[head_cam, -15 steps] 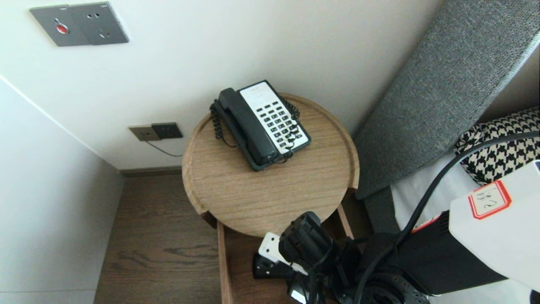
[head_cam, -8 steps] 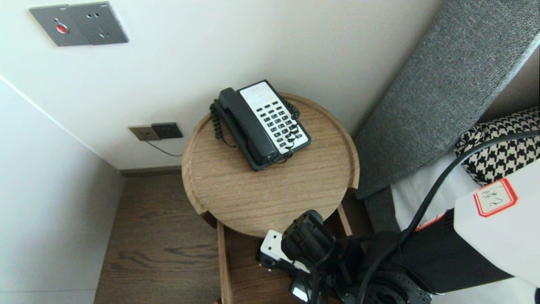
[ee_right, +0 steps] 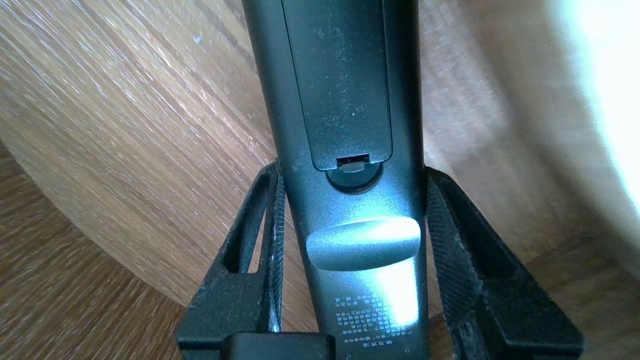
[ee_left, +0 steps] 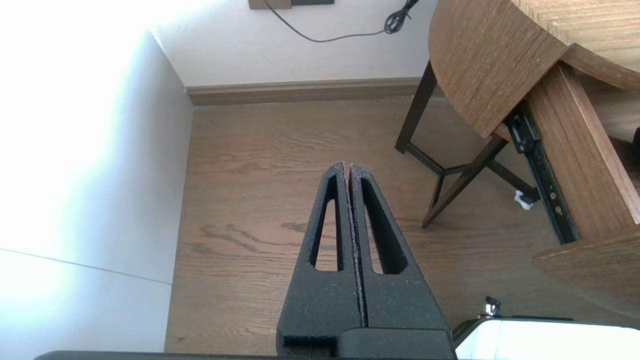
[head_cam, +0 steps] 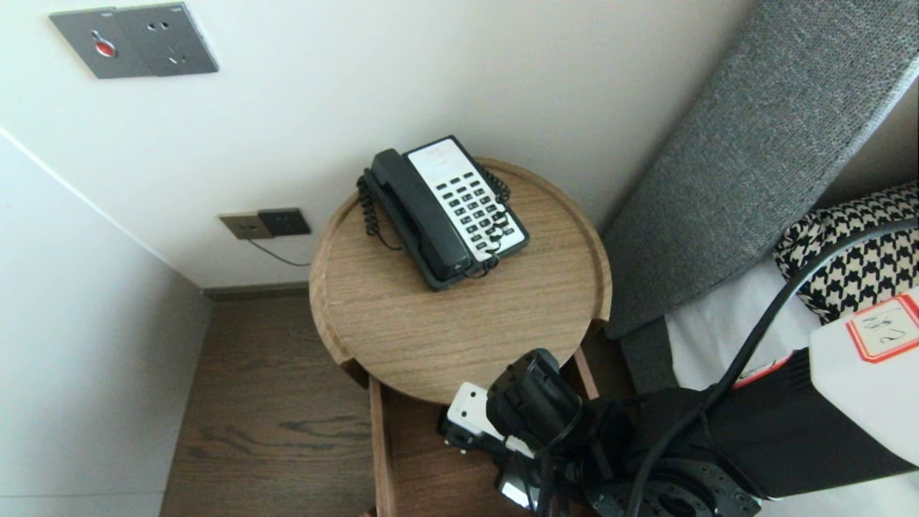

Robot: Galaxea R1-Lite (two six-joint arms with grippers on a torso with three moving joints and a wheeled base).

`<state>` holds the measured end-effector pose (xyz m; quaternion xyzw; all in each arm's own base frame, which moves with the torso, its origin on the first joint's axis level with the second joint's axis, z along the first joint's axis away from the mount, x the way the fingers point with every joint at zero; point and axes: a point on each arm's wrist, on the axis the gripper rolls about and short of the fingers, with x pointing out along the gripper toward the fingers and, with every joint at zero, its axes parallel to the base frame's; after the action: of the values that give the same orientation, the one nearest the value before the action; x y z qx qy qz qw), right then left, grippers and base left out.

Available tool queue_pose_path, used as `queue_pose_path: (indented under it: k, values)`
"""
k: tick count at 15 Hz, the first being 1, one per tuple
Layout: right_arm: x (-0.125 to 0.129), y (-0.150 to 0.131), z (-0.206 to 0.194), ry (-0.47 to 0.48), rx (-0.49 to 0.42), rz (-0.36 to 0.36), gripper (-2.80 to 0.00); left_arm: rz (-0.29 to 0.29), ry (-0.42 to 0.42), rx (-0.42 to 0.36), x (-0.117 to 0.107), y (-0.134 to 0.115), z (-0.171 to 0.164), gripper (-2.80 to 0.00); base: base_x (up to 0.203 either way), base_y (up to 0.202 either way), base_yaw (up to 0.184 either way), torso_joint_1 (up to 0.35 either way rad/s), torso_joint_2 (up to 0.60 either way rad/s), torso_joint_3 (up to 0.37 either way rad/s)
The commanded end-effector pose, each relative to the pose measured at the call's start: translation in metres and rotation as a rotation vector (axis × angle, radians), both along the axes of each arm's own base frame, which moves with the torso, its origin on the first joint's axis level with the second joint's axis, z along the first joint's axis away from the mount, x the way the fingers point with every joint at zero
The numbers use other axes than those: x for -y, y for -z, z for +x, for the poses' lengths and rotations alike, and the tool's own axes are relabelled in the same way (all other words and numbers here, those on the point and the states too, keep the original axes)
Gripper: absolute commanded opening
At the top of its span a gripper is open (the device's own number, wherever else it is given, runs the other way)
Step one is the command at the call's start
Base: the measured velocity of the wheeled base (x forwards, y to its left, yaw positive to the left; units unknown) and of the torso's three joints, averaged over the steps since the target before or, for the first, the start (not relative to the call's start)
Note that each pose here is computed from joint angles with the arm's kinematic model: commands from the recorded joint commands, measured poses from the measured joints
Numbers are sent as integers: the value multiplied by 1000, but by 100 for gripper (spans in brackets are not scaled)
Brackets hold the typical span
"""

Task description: Take the remote control out of the drawer one by one and place them on the table

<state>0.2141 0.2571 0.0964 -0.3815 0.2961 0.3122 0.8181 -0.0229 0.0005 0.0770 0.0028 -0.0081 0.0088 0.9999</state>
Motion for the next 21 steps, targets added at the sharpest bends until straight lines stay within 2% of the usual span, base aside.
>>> queue_pose_path:
  k: [1, 5, 12, 18, 21]
  values:
    - [1, -10, -3, -6, 21, 21, -280, 0, 0, -1, 0, 0, 0, -280, 0, 0, 0, 0, 0, 0]
    - [4, -21, -10, -24, 43, 35, -280, 0, -1, -1, 0, 0, 0, -280, 0, 0, 0, 0, 0, 0]
    - [-3, -39, -39, -117, 70, 71, -280, 0, -1, -1, 0, 0, 0, -280, 0, 0, 0, 0, 0, 0]
    - [1, -22, -49, -147, 28, 21, -280, 0, -1, -1, 0, 0, 0, -280, 0, 0, 0, 0, 0, 0]
    - [-6, -17, -51, -163, 20, 10, -280, 0, -1, -1, 0, 0, 0, -280, 0, 0, 0, 0, 0, 0]
